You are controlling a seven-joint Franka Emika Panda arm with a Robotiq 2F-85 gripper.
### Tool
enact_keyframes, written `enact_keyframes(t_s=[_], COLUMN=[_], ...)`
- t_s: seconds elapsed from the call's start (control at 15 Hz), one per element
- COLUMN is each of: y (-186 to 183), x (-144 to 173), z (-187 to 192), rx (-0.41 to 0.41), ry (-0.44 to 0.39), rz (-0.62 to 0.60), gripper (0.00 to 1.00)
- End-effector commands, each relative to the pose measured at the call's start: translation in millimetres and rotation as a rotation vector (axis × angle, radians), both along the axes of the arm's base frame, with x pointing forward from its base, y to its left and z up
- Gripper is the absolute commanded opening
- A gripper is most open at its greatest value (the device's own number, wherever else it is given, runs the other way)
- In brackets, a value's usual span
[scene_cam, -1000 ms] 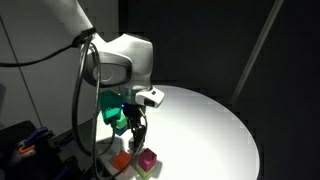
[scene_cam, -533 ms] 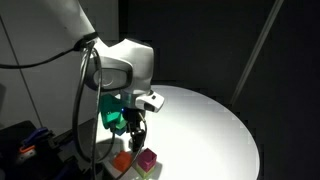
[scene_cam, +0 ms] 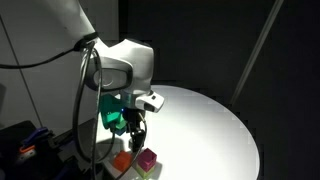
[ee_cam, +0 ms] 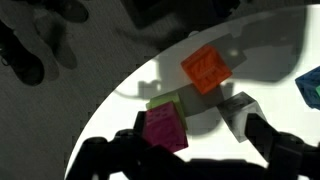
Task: Put the pink block on the grey block
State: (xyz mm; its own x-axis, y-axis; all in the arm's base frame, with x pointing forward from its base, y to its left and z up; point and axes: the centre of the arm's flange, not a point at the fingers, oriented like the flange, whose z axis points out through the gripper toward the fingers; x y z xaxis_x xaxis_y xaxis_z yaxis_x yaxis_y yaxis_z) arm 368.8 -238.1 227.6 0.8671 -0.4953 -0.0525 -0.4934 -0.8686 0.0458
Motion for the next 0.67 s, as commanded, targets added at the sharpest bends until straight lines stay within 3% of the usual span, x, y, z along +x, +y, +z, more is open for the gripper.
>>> enact_keyframes(t_s=[0.0, 0.6], y=[-7.3, -22.1], x=[4.3, 17.2], z=[0.8, 0.4], rx=[0.000, -0.011], ry=[-0.021, -0.027], rz=[0.011, 0.051], gripper=[1.00, 1.00])
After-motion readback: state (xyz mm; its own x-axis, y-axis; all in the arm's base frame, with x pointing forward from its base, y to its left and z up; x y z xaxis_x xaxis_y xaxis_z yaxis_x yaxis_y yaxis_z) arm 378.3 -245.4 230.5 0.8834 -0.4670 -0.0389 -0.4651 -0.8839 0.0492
